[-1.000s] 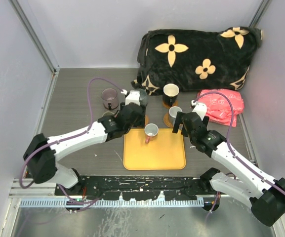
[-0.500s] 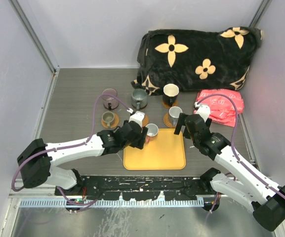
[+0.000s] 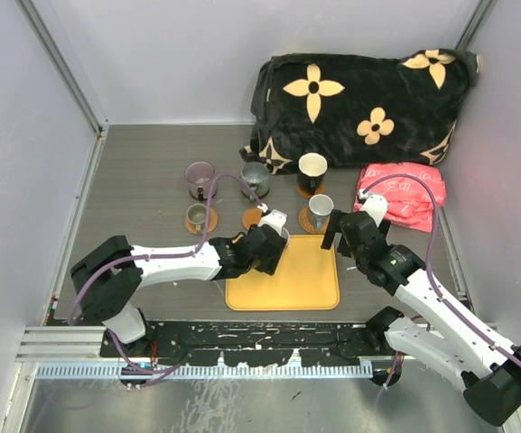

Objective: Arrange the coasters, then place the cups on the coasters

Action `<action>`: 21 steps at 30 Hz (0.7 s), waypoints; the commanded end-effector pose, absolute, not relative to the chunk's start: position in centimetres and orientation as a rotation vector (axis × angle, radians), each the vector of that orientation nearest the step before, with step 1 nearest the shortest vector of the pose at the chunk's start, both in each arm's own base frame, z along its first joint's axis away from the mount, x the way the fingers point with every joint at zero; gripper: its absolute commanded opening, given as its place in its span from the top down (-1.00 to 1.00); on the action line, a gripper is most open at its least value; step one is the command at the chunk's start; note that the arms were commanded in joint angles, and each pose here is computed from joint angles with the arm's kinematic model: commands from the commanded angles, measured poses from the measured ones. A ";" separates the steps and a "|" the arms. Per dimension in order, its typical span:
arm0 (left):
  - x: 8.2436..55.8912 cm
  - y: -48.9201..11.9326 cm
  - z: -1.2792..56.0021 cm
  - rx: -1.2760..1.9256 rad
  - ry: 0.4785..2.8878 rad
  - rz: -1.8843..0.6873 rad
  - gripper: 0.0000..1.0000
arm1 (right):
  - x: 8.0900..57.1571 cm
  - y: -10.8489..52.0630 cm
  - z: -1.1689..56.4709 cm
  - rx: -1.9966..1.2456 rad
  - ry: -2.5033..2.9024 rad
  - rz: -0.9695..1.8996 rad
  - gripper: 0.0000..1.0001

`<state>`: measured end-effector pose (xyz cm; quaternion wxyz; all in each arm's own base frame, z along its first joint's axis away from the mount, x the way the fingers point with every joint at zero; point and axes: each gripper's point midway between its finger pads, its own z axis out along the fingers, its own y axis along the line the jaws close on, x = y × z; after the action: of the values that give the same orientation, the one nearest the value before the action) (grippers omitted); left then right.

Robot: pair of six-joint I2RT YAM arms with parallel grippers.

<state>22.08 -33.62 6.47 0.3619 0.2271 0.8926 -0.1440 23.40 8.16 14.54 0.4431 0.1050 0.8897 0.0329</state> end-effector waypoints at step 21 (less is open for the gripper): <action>24.3 -36.0 8.9 0.551 2.200 -0.381 1.00 | 23.9 8.1 15.7 0.306 2.165 0.097 -1.00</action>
<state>23.16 -34.84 6.42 0.3743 0.2344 0.8866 -0.1374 23.36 8.12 14.42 0.4409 0.1078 0.8905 0.0316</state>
